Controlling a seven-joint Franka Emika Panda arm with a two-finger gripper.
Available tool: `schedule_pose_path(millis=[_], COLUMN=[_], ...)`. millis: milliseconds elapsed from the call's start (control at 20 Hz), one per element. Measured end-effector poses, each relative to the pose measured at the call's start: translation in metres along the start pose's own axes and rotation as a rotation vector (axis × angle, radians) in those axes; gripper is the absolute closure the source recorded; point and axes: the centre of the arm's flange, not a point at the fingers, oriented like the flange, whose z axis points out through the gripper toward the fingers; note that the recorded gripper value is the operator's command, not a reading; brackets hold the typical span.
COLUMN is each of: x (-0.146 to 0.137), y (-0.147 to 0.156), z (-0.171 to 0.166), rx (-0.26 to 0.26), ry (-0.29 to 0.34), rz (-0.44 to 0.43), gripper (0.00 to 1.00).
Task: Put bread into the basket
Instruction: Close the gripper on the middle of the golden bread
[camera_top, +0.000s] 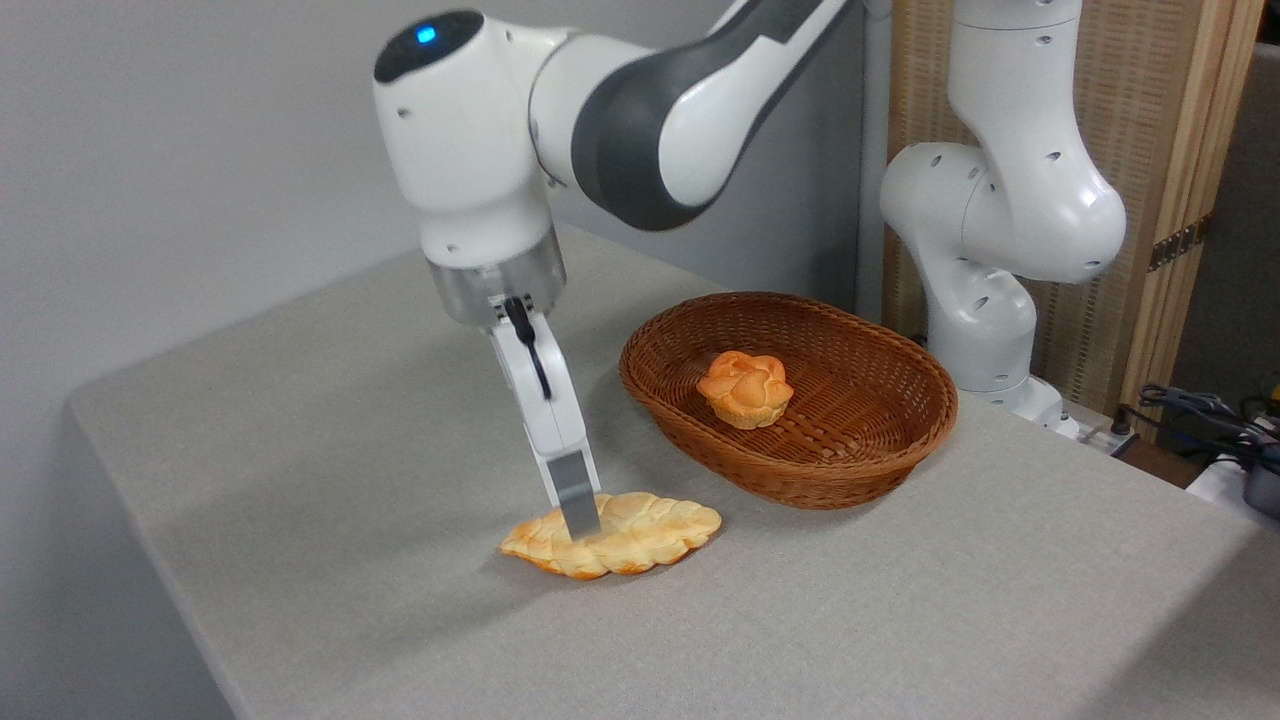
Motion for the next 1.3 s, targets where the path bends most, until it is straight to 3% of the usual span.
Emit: schedule_pose_path(millis=[250,750,800,950,1000,1300], x=[-0.007,-0.029,-0.032,-0.032,-0.032,-0.032], y=[0.005,-0.011,-0.013,-0.015,-0.015,-0.015], z=[0.027,0.041,0.042,0.046,0.047,0.048], rx=[-0.053,-0.065,-0.064,-0.071,-0.072,-0.073], ry=[-0.020,-0.014,-0.013,-0.014,-0.014,-0.014], rz=[0.133,0.231,0.238,0.245,0.245,0.261], gripper=[0.00,0.00,0.04,0.50,0.58,0.57])
